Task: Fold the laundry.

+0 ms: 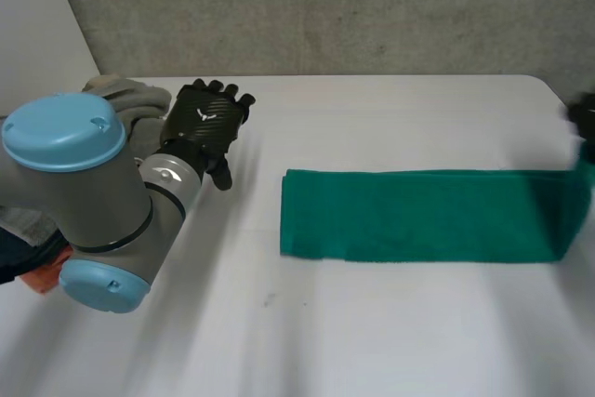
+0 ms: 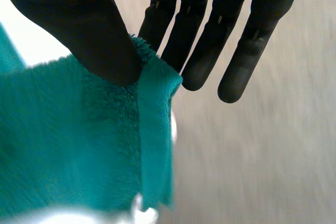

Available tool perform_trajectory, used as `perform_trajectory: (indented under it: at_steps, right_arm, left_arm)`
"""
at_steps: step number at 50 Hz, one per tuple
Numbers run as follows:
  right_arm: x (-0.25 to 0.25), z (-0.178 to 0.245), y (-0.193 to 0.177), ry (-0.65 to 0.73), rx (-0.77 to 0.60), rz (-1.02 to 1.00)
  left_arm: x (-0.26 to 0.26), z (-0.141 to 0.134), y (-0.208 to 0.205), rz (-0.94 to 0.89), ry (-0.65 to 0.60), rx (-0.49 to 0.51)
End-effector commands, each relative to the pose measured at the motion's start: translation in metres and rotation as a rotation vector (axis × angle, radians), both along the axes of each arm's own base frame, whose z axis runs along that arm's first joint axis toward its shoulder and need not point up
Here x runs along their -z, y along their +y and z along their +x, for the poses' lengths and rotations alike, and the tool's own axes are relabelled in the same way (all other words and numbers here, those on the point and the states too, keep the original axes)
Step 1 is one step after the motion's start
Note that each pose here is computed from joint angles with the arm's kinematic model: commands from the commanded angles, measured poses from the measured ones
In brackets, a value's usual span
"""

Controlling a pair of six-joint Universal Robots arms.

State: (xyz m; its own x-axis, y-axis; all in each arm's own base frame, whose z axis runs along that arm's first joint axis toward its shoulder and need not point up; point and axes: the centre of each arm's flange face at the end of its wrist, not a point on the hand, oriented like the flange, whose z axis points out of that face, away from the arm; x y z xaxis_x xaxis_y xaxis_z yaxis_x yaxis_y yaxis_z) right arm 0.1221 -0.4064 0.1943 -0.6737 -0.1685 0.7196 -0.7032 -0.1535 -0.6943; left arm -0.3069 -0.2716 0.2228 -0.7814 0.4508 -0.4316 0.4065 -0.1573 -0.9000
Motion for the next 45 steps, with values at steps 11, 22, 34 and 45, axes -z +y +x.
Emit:
perform_trajectory:
  at_steps: [11,22,34,45]
  right_arm:
    - [0.063,0.247,0.187,0.09,-0.932,0.028]
    - [0.027,0.213,0.153,-0.026,-0.514,0.102]
    - [0.029,0.129,0.136,-0.329,-0.273,0.456]
    - [0.067,0.072,0.096,-0.17,-0.041,0.406]
  left_arm:
    - [0.0,0.004,0.008,0.014,0.005,0.002]
    - [-0.004,-0.009,0.003,-0.028,0.03,0.024]
    - [0.003,-0.052,0.024,-0.036,0.036,0.137]
    - [0.017,-0.061,0.034,-0.004,0.014,0.166]
